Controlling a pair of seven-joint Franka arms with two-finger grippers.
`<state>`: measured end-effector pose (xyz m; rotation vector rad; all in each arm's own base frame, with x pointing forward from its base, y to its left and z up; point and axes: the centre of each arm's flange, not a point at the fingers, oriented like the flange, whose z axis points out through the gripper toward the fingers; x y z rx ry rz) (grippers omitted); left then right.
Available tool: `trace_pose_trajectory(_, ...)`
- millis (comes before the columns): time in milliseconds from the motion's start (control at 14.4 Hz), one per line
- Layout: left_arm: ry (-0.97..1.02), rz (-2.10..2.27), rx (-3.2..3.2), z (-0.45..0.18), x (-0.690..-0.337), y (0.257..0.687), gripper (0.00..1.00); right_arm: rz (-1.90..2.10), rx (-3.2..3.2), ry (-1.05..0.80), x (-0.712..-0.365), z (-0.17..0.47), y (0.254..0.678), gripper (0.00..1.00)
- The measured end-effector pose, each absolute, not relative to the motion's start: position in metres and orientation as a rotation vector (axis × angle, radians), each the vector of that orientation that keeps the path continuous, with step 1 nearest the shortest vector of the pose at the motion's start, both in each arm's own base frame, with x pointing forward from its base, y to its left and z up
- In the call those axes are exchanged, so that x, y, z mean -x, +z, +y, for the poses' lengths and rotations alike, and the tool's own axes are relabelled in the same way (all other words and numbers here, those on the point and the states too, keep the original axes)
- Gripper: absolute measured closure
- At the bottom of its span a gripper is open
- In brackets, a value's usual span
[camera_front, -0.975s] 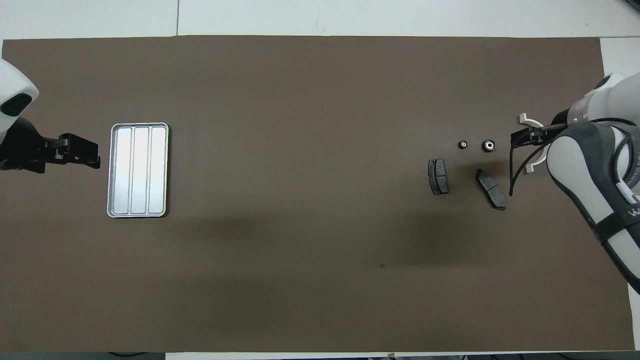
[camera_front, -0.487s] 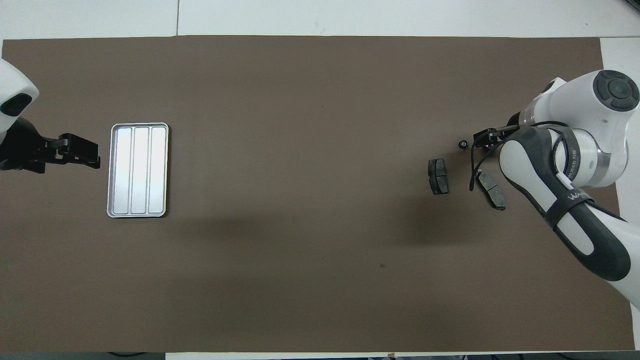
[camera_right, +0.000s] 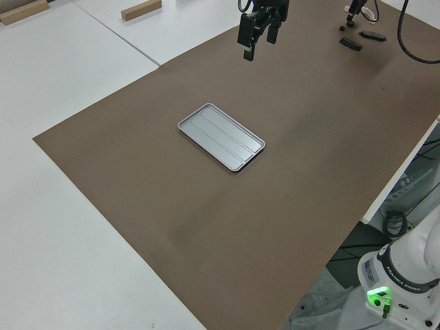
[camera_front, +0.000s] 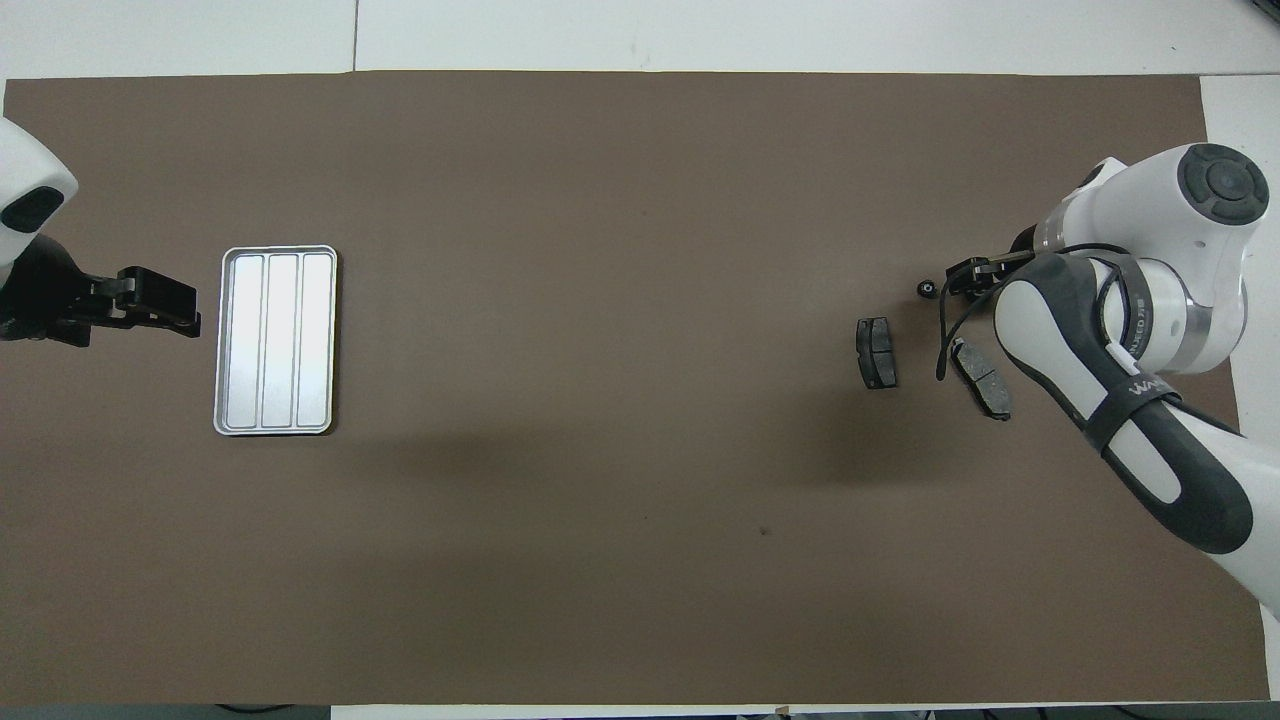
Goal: Pick bearing gear from pile to tray
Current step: 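Reach the right gripper to the pile and grasp a black bearing gear, then carry the bearing with the right gripper to mid-table and release it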
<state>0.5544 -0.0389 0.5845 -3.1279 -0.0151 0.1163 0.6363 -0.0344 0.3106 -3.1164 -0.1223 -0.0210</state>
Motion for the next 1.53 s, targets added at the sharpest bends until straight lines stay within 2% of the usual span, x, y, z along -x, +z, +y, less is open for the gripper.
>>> trace_pose_trajectory(1184,0.116,-0.015,3.128,-0.039,-0.554,0.584,0.00,-0.116,3.114,0.002,-0.632,-0.037,0.287,0.10)
trace_pose_trajectory(1253,0.116,-0.015,3.128,-0.039,-0.554,0.584,0.00,-0.116,3.114,0.002,-0.632,-0.037,0.287,0.14)
trace_pose_trajectory(1532,0.116,-0.015,3.128,-0.039,-0.554,0.584,0.00,-0.132,3.125,0.005,-0.631,-0.038,0.287,0.59)
